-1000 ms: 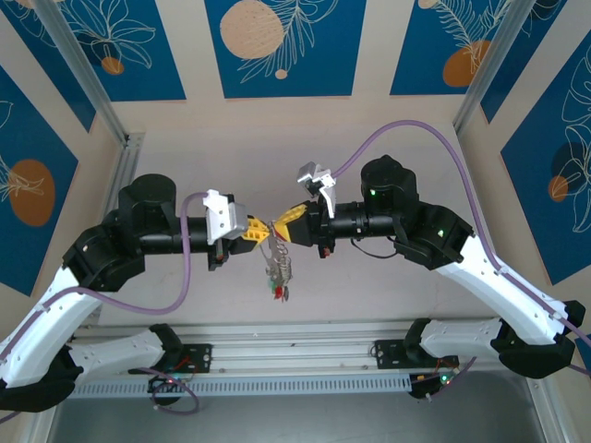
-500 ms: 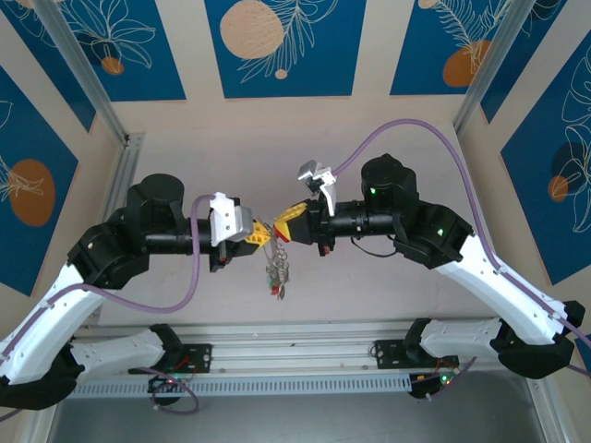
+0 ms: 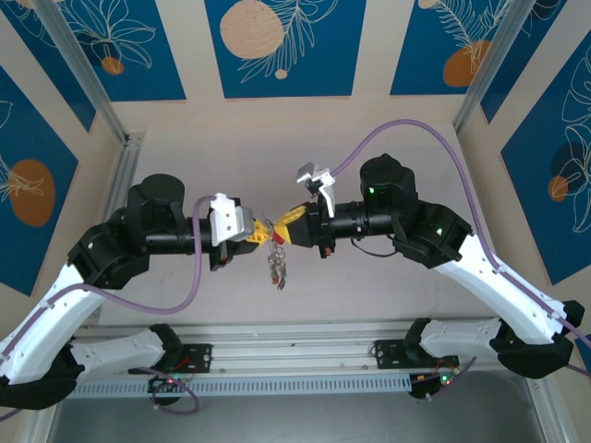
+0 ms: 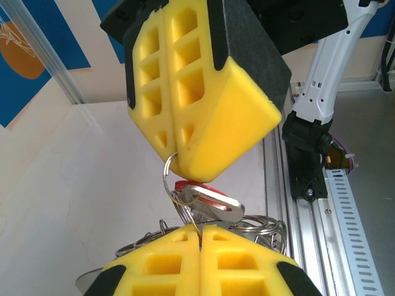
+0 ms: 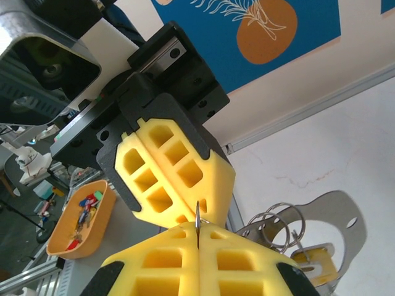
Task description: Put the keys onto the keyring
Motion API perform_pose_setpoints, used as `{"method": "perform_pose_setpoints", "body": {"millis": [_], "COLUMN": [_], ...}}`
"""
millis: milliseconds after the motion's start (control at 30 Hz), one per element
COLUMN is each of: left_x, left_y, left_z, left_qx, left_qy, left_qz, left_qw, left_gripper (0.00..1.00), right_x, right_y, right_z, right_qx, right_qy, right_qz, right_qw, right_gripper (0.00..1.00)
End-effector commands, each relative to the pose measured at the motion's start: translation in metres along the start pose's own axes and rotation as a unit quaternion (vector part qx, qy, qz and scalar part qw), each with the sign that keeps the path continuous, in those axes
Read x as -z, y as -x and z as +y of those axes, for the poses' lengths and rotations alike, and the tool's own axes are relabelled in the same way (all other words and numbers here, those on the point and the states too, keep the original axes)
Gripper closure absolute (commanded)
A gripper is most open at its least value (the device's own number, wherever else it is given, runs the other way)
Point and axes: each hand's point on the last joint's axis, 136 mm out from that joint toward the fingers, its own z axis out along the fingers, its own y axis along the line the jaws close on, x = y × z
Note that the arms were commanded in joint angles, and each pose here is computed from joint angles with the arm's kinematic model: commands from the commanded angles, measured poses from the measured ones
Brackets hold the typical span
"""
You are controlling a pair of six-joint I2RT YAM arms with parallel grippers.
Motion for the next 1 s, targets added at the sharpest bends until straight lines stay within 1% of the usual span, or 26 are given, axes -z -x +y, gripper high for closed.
{"method": "perform_pose_setpoints", "body": {"millis": [0,467,967], "left_x": [0.01,0.011,0.006], "left_y": [0.021,0.017,0.019], "left_z": [0.0,0.002,0.002], "left_qx": [-0.034,-0.04,-0.042], "left_qy": [0.011,0.018,0.014], "left_qz": [-0.032,-0.022,-0.022], "left_qw": [0.999,0.999,0.999], "left_gripper": [1.0,1.0,1.0], "right_x": [0.005,0.012,0.005], "right_y": [-0.005,-0.007,-0.013], "right_z": [0.005,-0.006,-0.009], "right_qx": [-0.012,-0.037,-0.048], "right_qy": [0.012,-0.001,0.006], "right_qz": [0.008,0.003,0.02], "right_qw": [1.0,0.999,0.999], "right_gripper": [1.0,1.0,1.0]}}
